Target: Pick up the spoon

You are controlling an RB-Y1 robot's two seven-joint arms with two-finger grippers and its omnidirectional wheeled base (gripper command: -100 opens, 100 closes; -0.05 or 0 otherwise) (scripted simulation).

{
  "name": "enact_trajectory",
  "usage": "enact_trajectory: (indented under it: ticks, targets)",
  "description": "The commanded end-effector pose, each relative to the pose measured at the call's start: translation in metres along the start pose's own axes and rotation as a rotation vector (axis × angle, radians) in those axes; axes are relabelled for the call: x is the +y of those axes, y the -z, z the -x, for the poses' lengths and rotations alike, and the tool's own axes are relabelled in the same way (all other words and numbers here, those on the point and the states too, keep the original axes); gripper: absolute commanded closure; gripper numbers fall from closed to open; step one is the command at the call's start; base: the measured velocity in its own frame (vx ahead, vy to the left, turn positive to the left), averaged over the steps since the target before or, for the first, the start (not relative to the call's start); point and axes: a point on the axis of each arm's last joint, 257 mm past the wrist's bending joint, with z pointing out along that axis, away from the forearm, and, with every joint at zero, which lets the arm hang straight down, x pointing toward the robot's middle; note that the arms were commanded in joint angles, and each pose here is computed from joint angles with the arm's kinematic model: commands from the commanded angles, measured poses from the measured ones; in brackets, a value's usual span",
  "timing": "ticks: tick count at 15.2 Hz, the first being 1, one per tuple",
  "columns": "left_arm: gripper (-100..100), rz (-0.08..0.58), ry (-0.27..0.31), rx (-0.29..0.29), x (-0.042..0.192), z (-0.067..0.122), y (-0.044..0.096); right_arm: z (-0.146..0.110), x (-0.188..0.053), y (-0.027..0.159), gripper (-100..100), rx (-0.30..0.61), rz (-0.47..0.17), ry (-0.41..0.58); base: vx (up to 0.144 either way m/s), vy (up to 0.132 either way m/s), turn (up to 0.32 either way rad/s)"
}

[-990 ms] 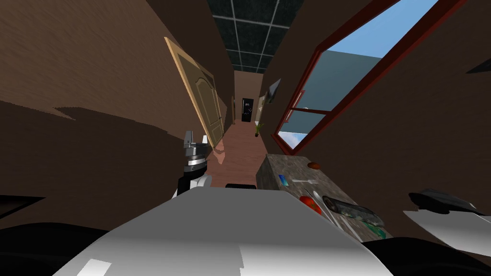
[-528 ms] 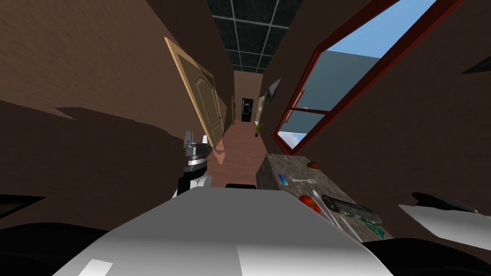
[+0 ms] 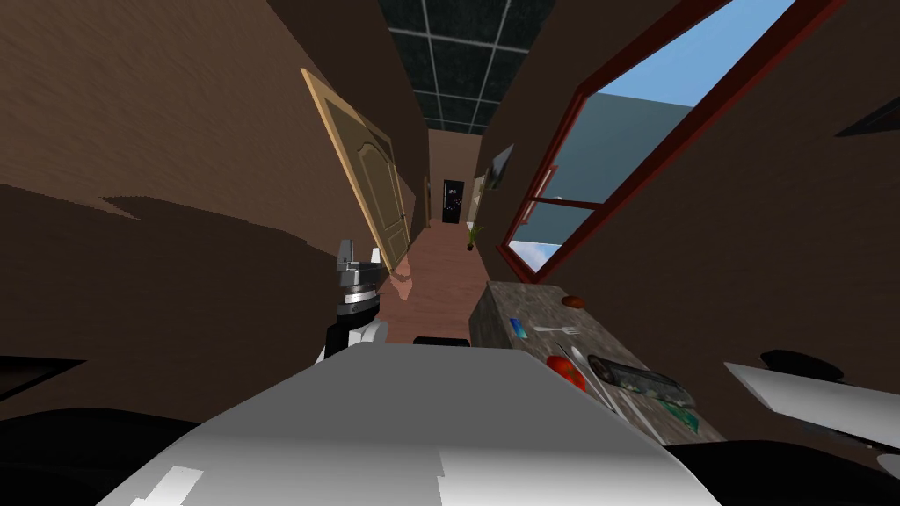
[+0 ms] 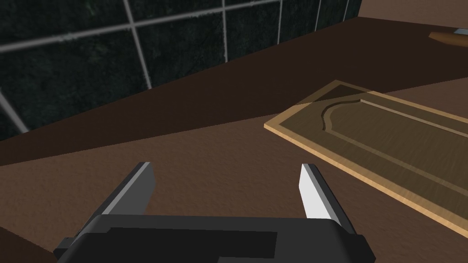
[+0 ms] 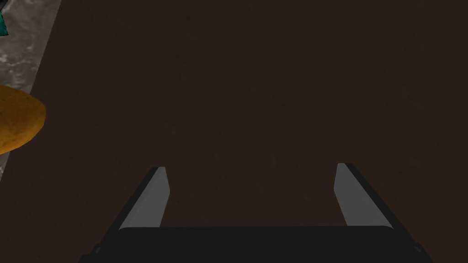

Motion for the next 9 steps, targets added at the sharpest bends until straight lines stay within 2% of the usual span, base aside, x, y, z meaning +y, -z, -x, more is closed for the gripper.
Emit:
enact_trajectory:
  ticks: [1,2,3,4,7,8,9]
  targets:
    - [0,0.0,0.0,0.0,0.0,0.0,0.0,-0.007,-0.007,-0.001,-100,0.024,-0.032,-0.038,-0.007,0.0,-0.002]
    - [0,0.0,0.0,0.0,0.0,0.0,0.0,-0.008,-0.008,-0.001,-100,0.029,-0.034,-0.043,0.0,0.0,0.0]
    - [0,0.0,0.0,0.0,0.0,0.0,0.0,-0.012,-0.019,-0.003,-100,0.032,-0.093,-0.08,-0.007,-0.001,-0.014]
    - [0,0.0,0.0,0.0,0.0,0.0,0.0,-0.015,-0.024,-0.002,-100,0.04,-0.111,-0.093,-0.013,0.0,-0.011]
    - [0,0.0,0.0,0.0,0.0,0.0,0.0,-0.023,-0.028,-0.001,-100,0.071,-0.132,-0.128,-0.007,0.001,0.0]
    - [0,0.0,0.0,0.0,0.0,0.0,0.0,-0.031,-0.039,-0.001,-100,0.084,-0.193,-0.164,-0.009,0.002,-0.013]
    - [0,0.0,0.0,0.0,0.0,0.0,0.0,-0.034,-0.044,0.0,-100,0.092,-0.213,-0.176,-0.014,0.002,-0.011]
